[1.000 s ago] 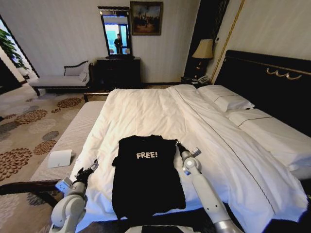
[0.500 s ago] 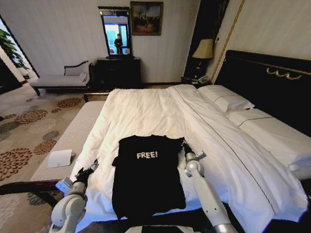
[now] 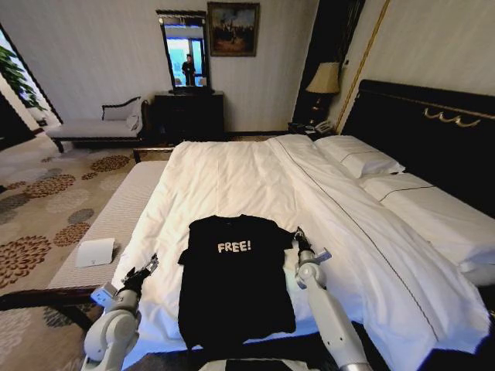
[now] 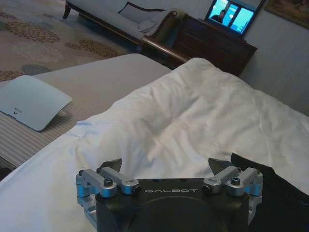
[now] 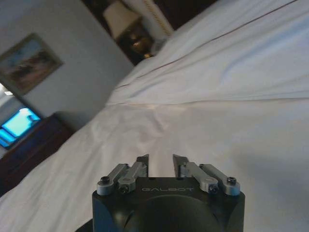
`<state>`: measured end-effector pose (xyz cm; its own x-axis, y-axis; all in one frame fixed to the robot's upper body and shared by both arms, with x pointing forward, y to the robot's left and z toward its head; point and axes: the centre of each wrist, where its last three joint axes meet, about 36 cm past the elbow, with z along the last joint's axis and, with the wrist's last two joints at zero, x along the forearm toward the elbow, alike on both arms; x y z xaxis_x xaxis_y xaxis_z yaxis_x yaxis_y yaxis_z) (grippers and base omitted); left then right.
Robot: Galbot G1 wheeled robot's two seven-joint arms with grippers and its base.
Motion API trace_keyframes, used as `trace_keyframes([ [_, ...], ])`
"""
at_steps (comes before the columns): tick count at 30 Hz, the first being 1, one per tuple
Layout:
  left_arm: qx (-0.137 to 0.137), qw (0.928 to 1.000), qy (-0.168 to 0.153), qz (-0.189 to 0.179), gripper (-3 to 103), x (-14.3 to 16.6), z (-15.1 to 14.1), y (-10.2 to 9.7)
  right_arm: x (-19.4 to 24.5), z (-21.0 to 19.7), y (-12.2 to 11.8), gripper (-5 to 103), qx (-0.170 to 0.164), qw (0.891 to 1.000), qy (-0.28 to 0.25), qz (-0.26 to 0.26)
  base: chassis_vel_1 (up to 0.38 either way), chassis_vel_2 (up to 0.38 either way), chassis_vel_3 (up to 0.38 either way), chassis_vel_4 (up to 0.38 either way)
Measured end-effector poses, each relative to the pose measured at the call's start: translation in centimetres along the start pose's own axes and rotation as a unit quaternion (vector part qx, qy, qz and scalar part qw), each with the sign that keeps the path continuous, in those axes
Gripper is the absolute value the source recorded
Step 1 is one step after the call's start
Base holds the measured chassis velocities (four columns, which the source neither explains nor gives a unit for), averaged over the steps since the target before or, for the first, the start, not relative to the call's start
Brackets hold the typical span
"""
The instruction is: Fold the clothes on the bed.
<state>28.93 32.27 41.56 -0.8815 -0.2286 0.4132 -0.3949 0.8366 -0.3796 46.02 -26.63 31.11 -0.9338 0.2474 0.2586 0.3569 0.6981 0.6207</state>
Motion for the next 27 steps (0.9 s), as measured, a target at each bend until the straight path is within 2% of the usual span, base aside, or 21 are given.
trace_keyframes([
  [1, 0.000, 1.0000, 0.000, 0.000, 100, 0.0, 0.0, 0.0, 0.0, 0.0, 0.0, 29, 0.000, 1.000, 0.000, 0.000, 0.000, 0.000, 0.000, 0.000],
  [3, 0.001, 1.0000, 0.002, -0.001, 100, 0.0, 0.1, 0.1, 1.8, 0.3, 0.1, 40, -0.015, 0.999, 0.019, 0.029, 0.000, 0.000, 0.000, 0.000],
  [4, 0.001, 1.0000, 0.002, -0.001, 100, 0.0, 0.1, 0.1, 1.8, 0.3, 0.1, 40, -0.015, 0.999, 0.019, 0.029, 0.000, 0.000, 0.000, 0.000],
  [7, 0.003, 1.0000, 0.003, 0.001, 100, -0.2, 0.3, -0.1, 4.4, 0.8, 0.4, 56, -0.062, 0.994, 0.074, 0.052, 0.000, 0.000, 0.000, 0.000],
  [8, 0.003, 1.0000, 0.003, 0.001, 100, -0.2, 0.3, -0.1, 4.4, 0.8, 0.4, 56, -0.062, 0.994, 0.074, 0.052, 0.000, 0.000, 0.000, 0.000],
  [11, 0.004, 1.0000, 0.003, 0.002, 100, -0.2, 0.4, -0.3, 5.4, 1.1, 0.7, 67, -0.098, 0.988, 0.105, 0.063, 0.000, 0.000, 0.000, 0.000],
  [12, 0.004, 1.0000, 0.003, 0.002, 100, -0.2, 0.4, -0.3, 5.4, 1.1, 0.7, 67, -0.098, 0.988, 0.105, 0.063, 0.000, 0.000, 0.000, 0.000],
  [15, 0.004, 1.0000, 0.004, 0.002, 100, -0.1, 0.4, -0.3, 5.5, 1.2, 0.8, 83, -0.130, 0.982, 0.124, 0.066, 0.000, 0.000, 0.000, 0.000],
  [16, 0.004, 1.0000, 0.004, 0.002, 100, -0.1, 0.4, -0.3, 5.5, 1.2, 0.8, 83, -0.130, 0.982, 0.124, 0.066, 0.000, 0.000, 0.000, 0.000],
  [18, 0.003, 1.0000, 0.003, 0.000, 100, -0.1, 0.4, -0.2, 5.3, 1.5, 0.7, 94, -0.139, 0.980, 0.129, 0.067, 0.000, 0.000, 0.000, 0.000],
  [22, 0.003, 1.0000, 0.003, -0.002, 100, 0.0, 0.4, 0.0, 4.6, 1.9, 0.9, 95, -0.147, 0.978, 0.132, 0.067, 0.000, 0.000, 0.000, 0.000],
  [25, 0.004, 1.0000, 0.004, -0.002, 100, 0.0, 0.5, 0.0, 4.0, 2.2, 1.1, 79, -0.152, 0.977, 0.130, 0.068, 0.000, 0.000, 0.000, 0.000],
  [26, 0.004, 1.0000, 0.004, -0.002, 100, 0.0, 0.5, 0.0, 4.0, 2.2, 1.1, 79, -0.152, 0.977, 0.130, 0.068, 0.000, 0.000, 0.000, 0.000],
  [27, 0.004, 1.0000, 0.004, -0.003, 100, -0.1, 0.5, 0.0, 3.8, 2.3, 1.2, 74, -0.153, 0.977, 0.128, 0.069, 0.000, 0.000, 0.000, 0.000],
])
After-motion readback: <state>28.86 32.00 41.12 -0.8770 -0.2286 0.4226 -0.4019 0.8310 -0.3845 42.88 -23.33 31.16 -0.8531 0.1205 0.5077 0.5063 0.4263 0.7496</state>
